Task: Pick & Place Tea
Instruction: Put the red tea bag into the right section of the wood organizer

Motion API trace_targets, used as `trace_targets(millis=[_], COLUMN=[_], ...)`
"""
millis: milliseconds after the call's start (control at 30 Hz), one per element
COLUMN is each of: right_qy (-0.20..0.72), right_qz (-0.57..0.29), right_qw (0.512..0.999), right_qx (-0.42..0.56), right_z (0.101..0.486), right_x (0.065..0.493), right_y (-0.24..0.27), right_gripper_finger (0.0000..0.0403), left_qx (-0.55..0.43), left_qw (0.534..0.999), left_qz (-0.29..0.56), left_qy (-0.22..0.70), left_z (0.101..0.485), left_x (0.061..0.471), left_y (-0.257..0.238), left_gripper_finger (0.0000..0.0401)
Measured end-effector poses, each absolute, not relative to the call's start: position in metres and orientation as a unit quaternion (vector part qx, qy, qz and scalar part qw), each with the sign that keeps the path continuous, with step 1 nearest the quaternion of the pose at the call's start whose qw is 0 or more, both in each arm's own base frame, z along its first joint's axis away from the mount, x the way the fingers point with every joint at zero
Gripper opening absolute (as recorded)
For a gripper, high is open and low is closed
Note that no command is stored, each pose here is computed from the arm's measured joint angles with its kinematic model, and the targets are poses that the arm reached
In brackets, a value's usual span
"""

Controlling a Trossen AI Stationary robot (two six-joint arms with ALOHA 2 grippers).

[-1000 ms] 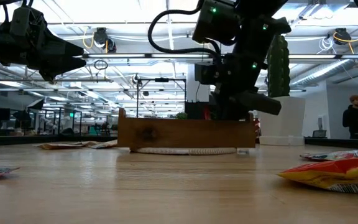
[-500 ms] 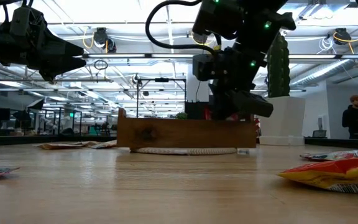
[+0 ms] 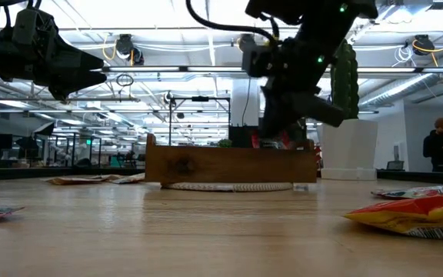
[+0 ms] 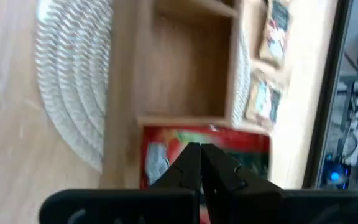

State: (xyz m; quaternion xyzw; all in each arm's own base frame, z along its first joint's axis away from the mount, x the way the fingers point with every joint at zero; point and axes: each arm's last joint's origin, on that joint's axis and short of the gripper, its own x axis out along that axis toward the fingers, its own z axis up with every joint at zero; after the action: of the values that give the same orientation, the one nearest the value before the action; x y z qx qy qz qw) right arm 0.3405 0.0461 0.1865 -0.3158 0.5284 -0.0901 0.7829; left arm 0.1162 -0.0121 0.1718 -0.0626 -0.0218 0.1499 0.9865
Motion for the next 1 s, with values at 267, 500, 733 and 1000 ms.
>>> trace_targets(millis=[267, 500, 733, 1000], right_qy=[0.583, 0.621, 0.657, 0.664], right_qz=[-0.046, -0.017, -0.001, -0.003], right_qw=[0.791, 0.775, 0.745, 0.736], right_qx=[-0.18, -0.116, -0.119, -0.131], right_z=[0.218, 0.201, 0.167, 0.154], right_x=[0.333, 0.345, 0.354, 0.359], right_y=[0.029, 0.009, 0.007, 0.012], right_gripper_finger=[0.0, 0.0, 0.0, 0.0], left_qx=[-0.063, -0.063, -0.063, -0.063], left_qw=[0.986, 0.987, 0.986, 0.986], left_qz=[0.15, 0.15, 0.15, 0.15], left_qy=[-0.022, -0.022, -0.022, -0.022], left_z=[0.172, 0.172, 0.172, 0.172], left_x=[0.116, 0.116, 0.116, 0.116], left_y=[-0.012, -0.012, -0.012, -0.012], left_gripper_finger=[0.0239, 0.0239, 0.0239, 0.0239])
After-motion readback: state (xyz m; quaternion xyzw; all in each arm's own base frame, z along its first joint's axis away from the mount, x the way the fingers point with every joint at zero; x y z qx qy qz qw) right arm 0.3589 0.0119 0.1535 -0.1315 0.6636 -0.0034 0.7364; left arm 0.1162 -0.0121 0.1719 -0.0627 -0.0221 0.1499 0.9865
